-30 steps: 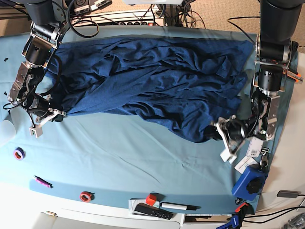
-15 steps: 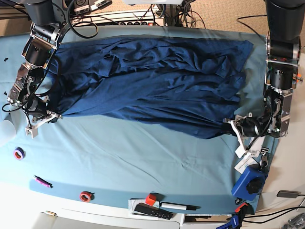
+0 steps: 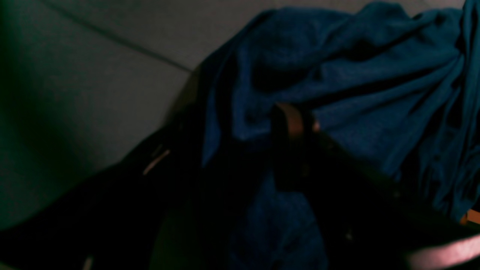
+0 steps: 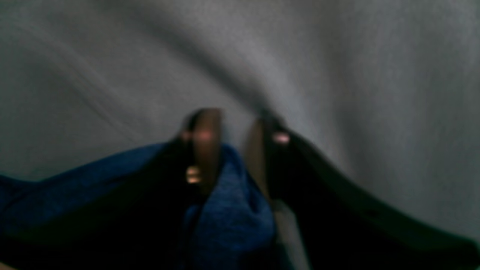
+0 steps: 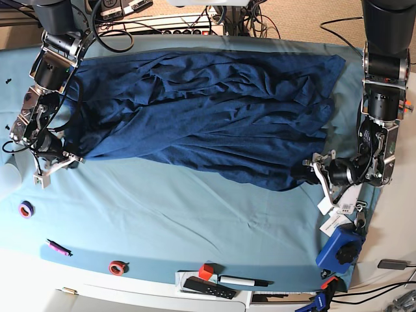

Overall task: Layout the t-shirt on the table in an organized manner, then fold the t-shirt properly
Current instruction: 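Grasp the opposite shirt edge with the left gripper, then pull the shirt edges apart with both grippers to stretch it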

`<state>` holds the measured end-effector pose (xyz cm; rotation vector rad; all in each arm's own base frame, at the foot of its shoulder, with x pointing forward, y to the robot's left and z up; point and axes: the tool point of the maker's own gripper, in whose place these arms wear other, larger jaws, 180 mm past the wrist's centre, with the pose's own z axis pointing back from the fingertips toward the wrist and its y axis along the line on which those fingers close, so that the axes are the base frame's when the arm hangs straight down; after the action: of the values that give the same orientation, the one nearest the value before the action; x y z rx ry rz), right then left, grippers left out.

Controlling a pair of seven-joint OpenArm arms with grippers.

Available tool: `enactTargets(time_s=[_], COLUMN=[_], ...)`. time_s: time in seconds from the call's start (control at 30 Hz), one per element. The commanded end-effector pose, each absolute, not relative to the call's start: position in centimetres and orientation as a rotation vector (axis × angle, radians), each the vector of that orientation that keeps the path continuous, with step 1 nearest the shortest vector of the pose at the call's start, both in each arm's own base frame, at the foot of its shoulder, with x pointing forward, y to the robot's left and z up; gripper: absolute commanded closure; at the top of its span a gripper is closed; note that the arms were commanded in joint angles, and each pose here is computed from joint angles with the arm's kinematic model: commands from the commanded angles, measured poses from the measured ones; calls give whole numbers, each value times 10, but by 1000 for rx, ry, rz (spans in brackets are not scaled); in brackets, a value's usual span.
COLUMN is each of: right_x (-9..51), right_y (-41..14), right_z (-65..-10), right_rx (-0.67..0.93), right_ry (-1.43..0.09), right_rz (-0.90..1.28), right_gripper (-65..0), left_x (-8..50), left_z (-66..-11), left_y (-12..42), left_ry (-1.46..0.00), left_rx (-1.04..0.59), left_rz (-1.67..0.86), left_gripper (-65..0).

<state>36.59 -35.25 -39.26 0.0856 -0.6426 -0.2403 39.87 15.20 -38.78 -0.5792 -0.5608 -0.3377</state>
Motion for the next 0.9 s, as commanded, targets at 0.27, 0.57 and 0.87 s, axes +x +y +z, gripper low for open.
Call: enactTargets(time_s=[0.27, 0.57, 0.87], right_x=[355, 353, 351], right_y=[-367, -366, -364], right_z=[-397, -398, -399], right_rx=[19, 21, 34], right_ry=[-583, -571, -558], right_rz=[-239, -239, -242], right_gripper=[-260, -257, 0], left_x=[413, 412, 417], left_z=[-369, -363, -346], left_y=[156, 152, 156], left_ry=[-614, -637, -682], left_rx=[-583, -610, -640], left_rz=[-339, -381, -404], left_gripper=[-203, 0, 0])
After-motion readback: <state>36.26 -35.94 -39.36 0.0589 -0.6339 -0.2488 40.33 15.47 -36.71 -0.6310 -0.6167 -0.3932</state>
